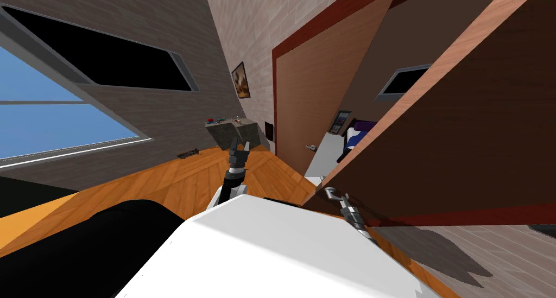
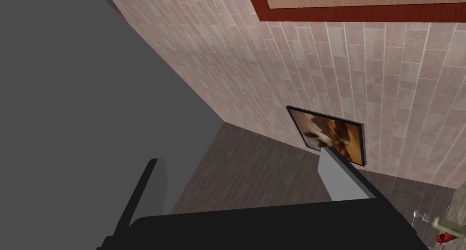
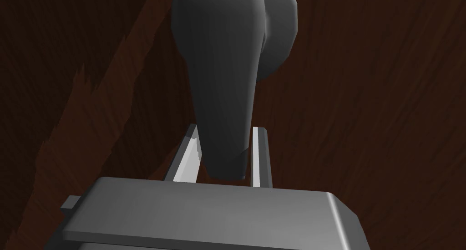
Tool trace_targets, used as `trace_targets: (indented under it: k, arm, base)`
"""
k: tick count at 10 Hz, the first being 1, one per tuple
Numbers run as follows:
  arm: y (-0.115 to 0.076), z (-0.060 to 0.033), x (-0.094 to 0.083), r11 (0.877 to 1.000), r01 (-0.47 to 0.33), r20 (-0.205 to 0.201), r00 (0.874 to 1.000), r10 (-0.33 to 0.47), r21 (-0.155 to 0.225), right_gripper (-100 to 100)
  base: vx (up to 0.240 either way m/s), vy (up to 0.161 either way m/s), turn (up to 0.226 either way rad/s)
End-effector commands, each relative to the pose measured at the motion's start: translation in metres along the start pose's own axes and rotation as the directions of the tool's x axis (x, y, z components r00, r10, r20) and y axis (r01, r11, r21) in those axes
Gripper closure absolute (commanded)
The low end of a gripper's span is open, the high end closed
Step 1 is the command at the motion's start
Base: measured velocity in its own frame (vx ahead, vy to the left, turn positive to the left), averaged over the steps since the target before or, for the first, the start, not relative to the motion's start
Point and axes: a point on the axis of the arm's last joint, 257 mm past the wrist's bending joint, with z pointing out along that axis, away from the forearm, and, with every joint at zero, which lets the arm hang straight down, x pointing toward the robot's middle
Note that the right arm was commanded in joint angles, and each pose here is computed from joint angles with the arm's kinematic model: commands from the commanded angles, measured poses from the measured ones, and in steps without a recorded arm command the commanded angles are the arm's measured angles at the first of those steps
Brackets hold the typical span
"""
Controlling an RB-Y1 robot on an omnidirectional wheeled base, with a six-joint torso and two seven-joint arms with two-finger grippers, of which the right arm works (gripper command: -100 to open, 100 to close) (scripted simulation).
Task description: Pull the door open
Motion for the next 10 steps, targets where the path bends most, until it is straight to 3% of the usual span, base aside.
trace_targets:
  k: [1,5,7,10]
  arm:
    - [-0.001,-0.0034,0.005,1.000,-0.004,-0.012,1.000,0.004,-0.003,100]
    - [-0.002,-0.0152,0.009,1.000,-0.008,-0.032,0.999,0.008,-0.007,100]
    - [-0.002,-0.0152,0.009,1.000,-0.008,-0.032,0.999,0.008,-0.007,100]
    - [-0.002,-0.0224,0.012,1.000,-0.012,-0.044,0.999,0.012,-0.009,100]
  base:
    - [-0.214,-0.044,0.214]
    - [-0.240,-0.085,0.234]
    - [-0.130,-0.030,0.029]
    - [-0.175,-0.066,0.179]
